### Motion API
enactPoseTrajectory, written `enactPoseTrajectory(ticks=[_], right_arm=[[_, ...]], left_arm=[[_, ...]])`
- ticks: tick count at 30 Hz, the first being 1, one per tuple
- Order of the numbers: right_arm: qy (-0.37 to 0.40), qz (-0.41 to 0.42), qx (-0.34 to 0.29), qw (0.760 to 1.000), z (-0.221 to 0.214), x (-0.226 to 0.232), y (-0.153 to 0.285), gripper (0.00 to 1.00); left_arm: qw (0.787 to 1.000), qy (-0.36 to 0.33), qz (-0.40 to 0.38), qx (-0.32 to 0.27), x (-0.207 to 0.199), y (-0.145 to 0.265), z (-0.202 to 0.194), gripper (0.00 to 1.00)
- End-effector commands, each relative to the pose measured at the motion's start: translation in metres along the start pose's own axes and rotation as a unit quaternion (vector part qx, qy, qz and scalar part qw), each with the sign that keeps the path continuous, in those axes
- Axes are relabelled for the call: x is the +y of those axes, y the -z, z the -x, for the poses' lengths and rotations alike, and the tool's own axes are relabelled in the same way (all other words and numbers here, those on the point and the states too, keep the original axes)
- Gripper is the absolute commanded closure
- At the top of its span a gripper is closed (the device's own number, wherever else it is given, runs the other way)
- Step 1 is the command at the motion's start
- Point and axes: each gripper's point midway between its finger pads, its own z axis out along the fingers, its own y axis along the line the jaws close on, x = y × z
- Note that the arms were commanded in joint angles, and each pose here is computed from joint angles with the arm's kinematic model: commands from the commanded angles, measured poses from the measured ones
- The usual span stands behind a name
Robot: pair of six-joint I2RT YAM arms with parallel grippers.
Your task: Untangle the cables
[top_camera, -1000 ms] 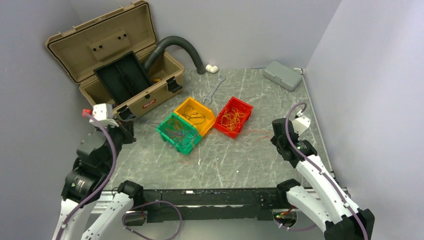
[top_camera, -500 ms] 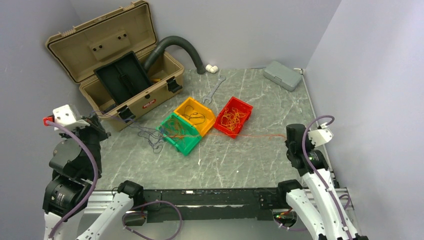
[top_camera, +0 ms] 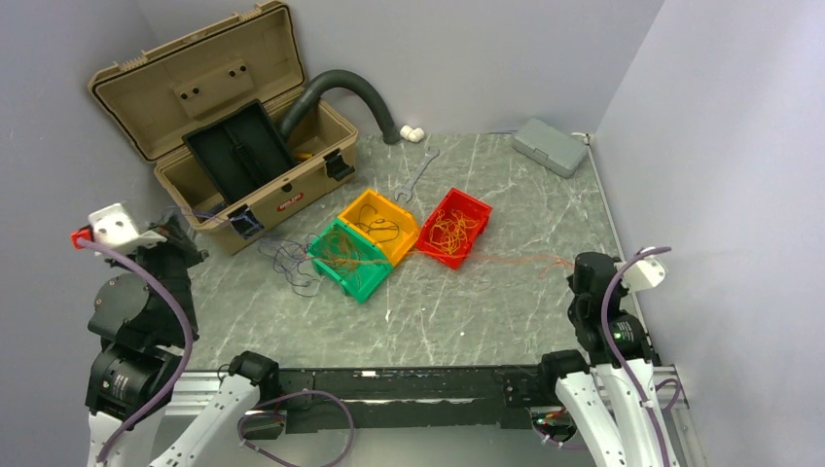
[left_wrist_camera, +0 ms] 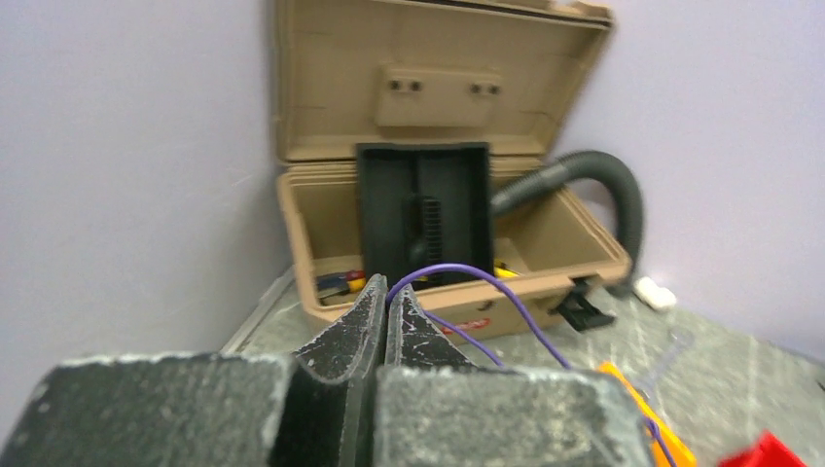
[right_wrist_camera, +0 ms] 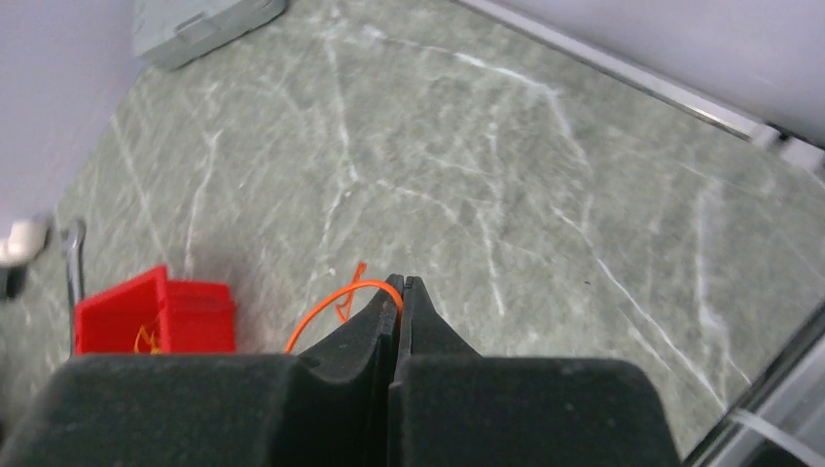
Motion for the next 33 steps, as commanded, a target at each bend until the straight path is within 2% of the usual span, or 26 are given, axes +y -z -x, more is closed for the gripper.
enactPoseTrajectory(ticks=[1,2,3,4,5,6,7,8,13,15,16,20,23,27,33], right_arm=[[0.087,0.125,0.03,0.988,0.001,0.052,0.009,1.0],[0.089,0.137,0.041,0.986,-0.004,0.056,0.01,1.0],[0.107,0.185,0.063,0.975,-0.015,0.07,0.015,1.0],[0.136,0.226,0.068,0.962,-0.021,0.082,0.018,0.82],[0.163,0.294,0.103,0.936,-0.037,0.099,0.032,0.49],[0.186,0.338,0.123,0.914,-0.047,0.112,0.04,0.26],[0.195,0.376,0.148,0.894,-0.058,0.12,0.05,0.16],[0.202,0.416,0.164,0.871,-0.066,0.132,0.059,0.13],[0.236,0.556,0.207,0.77,-0.103,0.172,0.101,0.12],[0.26,0.601,0.198,0.729,-0.116,0.19,0.128,0.11],[0.271,0.611,0.192,0.718,-0.122,0.199,0.137,0.11],[0.32,0.672,0.168,0.646,-0.155,0.228,0.184,0.11],[0.347,0.719,0.128,0.589,-0.178,0.251,0.215,0.11],[0.382,0.743,0.088,0.542,-0.205,0.277,0.236,0.1],[0.395,0.787,0.03,0.474,-0.229,0.299,0.263,0.09]], left_arm=[[0.982,-0.014,-0.187,0.008,-0.078,-0.002,-0.008,1.0],[0.977,-0.021,-0.21,0.031,-0.092,-0.004,-0.018,1.0],[0.969,-0.032,-0.239,0.053,-0.107,-0.004,-0.025,1.0],[0.959,-0.044,-0.27,0.069,-0.121,-0.003,-0.031,1.0],[0.949,-0.048,-0.303,0.078,-0.135,0.0,-0.032,1.0],[0.939,-0.047,-0.331,0.076,-0.146,0.004,-0.029,1.0],[0.931,-0.046,-0.353,0.075,-0.154,0.007,-0.028,1.0],[0.926,-0.041,-0.369,0.066,-0.16,0.01,-0.024,1.0],[0.915,-0.031,-0.401,0.036,-0.17,0.017,-0.006,1.0],[0.914,-0.037,-0.403,0.037,-0.172,0.017,-0.004,1.0],[0.913,-0.039,-0.405,0.036,-0.172,0.017,-0.002,1.0],[0.908,-0.042,-0.416,0.024,-0.174,0.02,0.005,1.0],[0.903,-0.04,-0.427,0.019,-0.177,0.024,0.01,1.0],[0.897,-0.038,-0.44,0.012,-0.179,0.031,0.023,1.0],[0.891,-0.035,-0.452,-0.008,-0.175,0.042,0.044,1.0]])
